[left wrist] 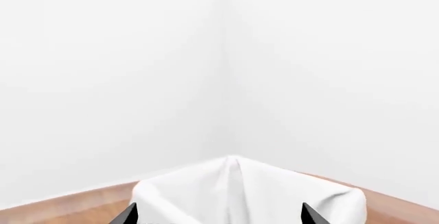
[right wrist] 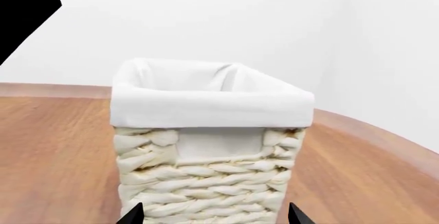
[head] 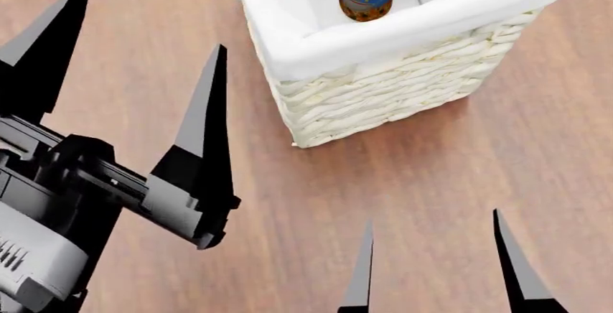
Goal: Pick up the alphabet soup and the cream cheese box, and put them in the basket.
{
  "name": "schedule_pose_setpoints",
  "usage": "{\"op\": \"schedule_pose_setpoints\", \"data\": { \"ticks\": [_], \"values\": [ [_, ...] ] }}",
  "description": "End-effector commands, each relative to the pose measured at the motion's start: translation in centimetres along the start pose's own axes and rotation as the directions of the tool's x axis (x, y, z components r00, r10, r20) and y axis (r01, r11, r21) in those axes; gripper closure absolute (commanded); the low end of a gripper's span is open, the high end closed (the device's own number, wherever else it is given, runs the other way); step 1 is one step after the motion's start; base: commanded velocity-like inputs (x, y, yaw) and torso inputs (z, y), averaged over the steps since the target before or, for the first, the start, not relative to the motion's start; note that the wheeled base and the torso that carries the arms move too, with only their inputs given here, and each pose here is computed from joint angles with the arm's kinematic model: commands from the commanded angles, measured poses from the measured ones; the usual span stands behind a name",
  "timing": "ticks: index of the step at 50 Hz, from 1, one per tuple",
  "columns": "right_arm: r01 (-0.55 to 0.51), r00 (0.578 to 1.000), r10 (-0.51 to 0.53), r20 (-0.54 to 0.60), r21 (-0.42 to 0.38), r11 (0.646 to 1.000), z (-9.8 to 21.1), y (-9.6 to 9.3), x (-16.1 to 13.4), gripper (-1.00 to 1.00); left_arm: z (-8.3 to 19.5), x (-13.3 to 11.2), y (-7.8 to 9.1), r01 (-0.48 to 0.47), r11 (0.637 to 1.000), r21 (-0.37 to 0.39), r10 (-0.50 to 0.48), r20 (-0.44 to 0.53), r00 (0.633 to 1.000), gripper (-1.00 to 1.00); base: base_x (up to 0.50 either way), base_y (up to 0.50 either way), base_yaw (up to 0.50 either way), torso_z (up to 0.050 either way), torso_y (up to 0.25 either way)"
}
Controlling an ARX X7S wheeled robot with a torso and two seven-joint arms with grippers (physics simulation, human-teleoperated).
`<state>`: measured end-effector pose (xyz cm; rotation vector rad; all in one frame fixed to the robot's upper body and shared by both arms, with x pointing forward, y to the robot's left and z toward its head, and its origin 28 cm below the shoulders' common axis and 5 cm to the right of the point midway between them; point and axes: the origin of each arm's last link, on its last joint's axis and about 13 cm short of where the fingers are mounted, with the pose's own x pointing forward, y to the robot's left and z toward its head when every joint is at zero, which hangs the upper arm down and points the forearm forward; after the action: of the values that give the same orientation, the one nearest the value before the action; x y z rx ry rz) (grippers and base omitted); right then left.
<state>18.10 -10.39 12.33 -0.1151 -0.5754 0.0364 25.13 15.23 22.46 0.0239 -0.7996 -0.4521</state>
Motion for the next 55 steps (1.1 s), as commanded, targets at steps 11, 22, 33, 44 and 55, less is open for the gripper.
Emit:
{"op": "schedule_pose_setpoints", "data": {
  "ticks": [11,22,33,44,55],
  "values": [
    [-0.002,1.000,0.002,0.000,0.006,1.000,0.0,0.1,-0.2,-1.00,-0.3,-1.0,-0.4,-0.018,1.000,0.000,0.018,0.005,1.000,-1.00,0.00,0.00,0.00,0.000,0.000],
    [0.000,1.000,0.000,0.001,0.005,1.000,0.1,0.1,-0.2,-1.00,-0.3,-1.0,-0.4,-0.017,1.000,-0.001,0.017,0.005,1.000,-1.00,0.00,0.00,0.00,0.000,0.000],
    [0.004,1.000,-0.004,0.002,0.006,1.000,0.2,0.0,-0.2,-1.00,-0.4,-1.0,-0.5,-0.015,1.000,-0.005,0.015,0.005,1.000,-1.00,0.00,0.00,0.00,0.000,0.000],
    [0.005,1.000,-0.005,0.017,0.008,1.000,0.6,-0.1,-0.1,-1.00,0.3,-1.5,-0.8,-0.015,1.000,-0.013,0.015,0.015,1.000,-1.00,0.00,0.00,0.00,0.000,0.000],
    [-0.001,0.998,0.001,0.059,0.000,1.000,2.1,0.1,-0.2,-1.00,2.3,-2.4,-1.1,-0.012,1.000,-0.015,0.013,0.066,0.998,-1.00,0.00,0.00,0.00,0.000,0.000]
  ]
}}
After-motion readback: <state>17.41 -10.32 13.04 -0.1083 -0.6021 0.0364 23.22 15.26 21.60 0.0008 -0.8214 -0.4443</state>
